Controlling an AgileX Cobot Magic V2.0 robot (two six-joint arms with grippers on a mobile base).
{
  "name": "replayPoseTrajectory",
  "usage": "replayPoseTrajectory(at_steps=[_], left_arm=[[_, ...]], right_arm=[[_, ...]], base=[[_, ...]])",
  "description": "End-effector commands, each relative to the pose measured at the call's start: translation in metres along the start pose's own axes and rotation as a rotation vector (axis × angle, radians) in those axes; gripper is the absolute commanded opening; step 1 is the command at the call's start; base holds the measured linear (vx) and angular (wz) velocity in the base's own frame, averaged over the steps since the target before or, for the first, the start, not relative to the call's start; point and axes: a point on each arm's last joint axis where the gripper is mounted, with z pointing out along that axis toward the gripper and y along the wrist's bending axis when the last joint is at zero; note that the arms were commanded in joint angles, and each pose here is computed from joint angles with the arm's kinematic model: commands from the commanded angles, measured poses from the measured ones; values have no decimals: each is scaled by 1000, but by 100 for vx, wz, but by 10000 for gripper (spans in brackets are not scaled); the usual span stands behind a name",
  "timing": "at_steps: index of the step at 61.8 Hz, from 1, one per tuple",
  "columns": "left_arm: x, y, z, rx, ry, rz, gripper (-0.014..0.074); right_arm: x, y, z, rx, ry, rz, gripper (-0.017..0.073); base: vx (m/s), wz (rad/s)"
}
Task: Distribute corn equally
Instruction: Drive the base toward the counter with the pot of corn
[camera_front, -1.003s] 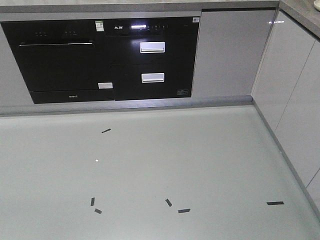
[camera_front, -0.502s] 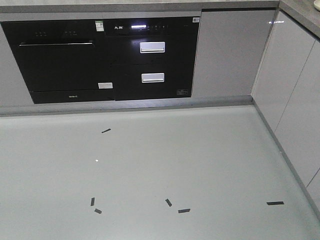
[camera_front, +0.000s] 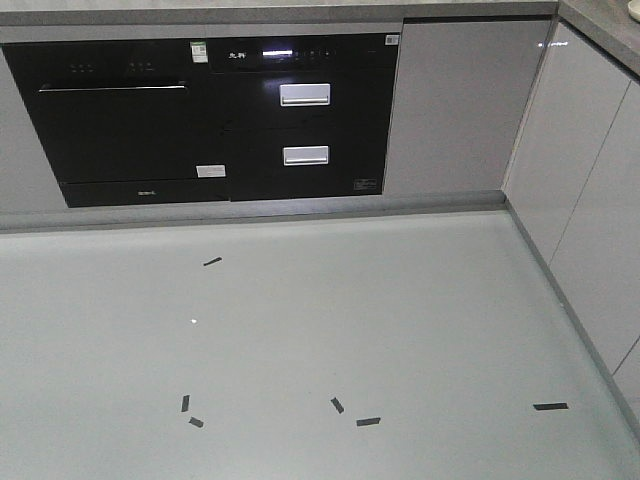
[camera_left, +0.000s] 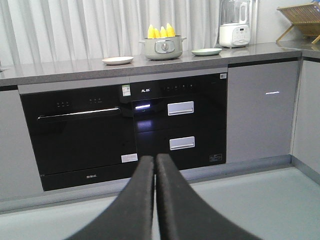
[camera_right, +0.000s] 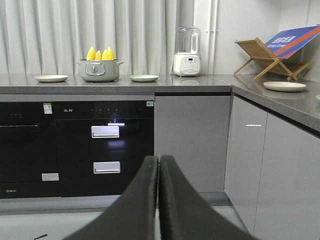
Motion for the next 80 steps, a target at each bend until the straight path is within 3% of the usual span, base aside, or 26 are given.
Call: replayPoseTrajectory(at_steps=[1,80], left_arm=[[-7,1,-1,-12,-89,-4,-7],[-7,1,-1,-12,-89,-4,-7]], right_arm=[[-4,0,-1,3,-70,-18,-4],[-4,0,-1,3,-70,-18,-4]], base=[[0,0],[4,0]])
